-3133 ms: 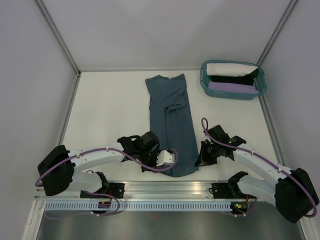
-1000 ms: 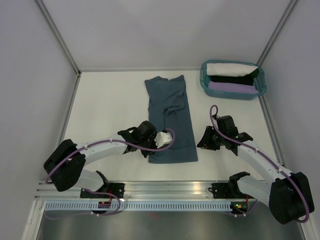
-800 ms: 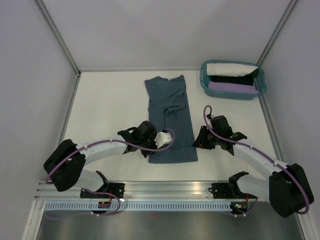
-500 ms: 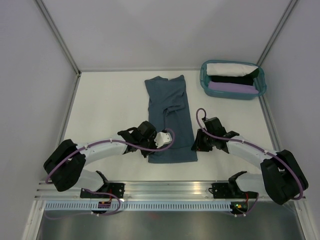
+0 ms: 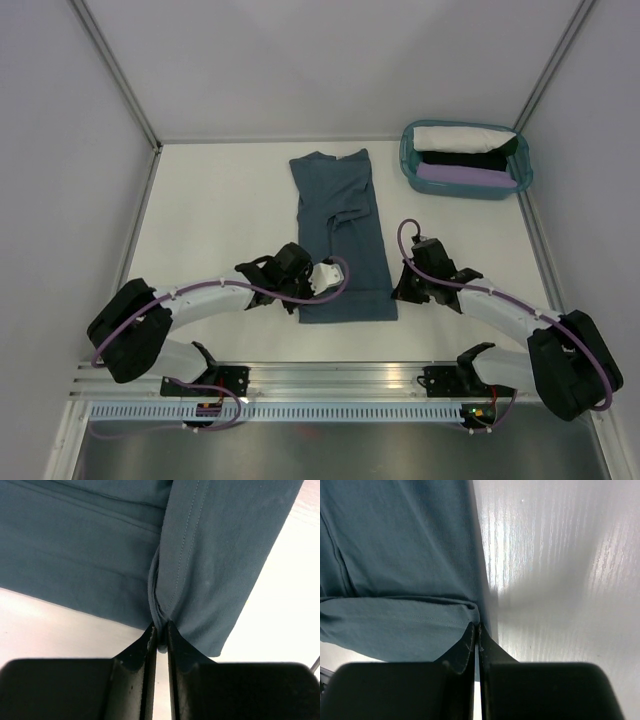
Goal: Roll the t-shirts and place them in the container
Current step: Roll the tshirt
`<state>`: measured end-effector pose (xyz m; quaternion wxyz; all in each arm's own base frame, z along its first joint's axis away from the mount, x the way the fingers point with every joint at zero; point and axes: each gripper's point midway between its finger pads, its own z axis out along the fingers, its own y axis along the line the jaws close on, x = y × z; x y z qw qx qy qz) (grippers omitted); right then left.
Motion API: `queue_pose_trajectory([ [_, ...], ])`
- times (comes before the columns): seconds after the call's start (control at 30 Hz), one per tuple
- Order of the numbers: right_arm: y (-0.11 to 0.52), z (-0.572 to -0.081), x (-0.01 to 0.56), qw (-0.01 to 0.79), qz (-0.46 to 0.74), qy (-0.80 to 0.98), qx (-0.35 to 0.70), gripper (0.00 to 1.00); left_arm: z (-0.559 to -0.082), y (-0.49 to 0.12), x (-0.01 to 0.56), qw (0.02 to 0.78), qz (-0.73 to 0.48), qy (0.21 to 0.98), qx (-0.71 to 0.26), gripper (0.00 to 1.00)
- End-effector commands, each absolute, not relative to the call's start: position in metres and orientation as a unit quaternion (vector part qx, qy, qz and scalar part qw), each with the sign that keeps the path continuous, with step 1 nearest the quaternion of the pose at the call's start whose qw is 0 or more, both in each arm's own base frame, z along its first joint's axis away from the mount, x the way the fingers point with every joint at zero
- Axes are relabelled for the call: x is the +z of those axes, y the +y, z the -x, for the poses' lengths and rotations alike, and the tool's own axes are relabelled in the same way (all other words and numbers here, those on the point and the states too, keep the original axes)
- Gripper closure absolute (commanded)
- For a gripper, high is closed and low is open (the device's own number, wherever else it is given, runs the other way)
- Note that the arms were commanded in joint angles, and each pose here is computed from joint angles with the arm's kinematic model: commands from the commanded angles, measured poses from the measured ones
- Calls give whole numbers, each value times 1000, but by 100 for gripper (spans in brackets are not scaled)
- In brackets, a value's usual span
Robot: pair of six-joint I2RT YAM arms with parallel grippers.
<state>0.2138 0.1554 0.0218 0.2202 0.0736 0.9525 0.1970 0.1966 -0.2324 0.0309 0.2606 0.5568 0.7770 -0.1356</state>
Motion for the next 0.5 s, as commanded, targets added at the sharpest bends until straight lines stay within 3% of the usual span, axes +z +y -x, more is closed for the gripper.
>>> queue_pose_trajectory([
  [0.0,154,-220,26,242,-85,945,201,100,-207,-231,32,286,-559,769,-118,83],
  [0.1,156,-219,23,231,-75,950,197,100,-208,-227,29,288,-565,765,-111,78],
  [0.13,156,-220,23,228,-74,951,196,100,-208,-226,29,289,-567,764,-110,70],
  [0.17,155,-220,22,227,-71,952,194,99,-210,-227,31,295,-564,764,-106,52],
  [0.2,154,-220,23,228,-72,952,191,96,-214,-228,34,303,-562,763,-104,48],
  [0.33,153,-226,34,240,-64,951,184,77,-252,-224,66,364,-520,772,-36,43],
  [0.47,142,-230,50,253,-55,954,155,72,-262,-219,91,380,-495,781,-19,43],
])
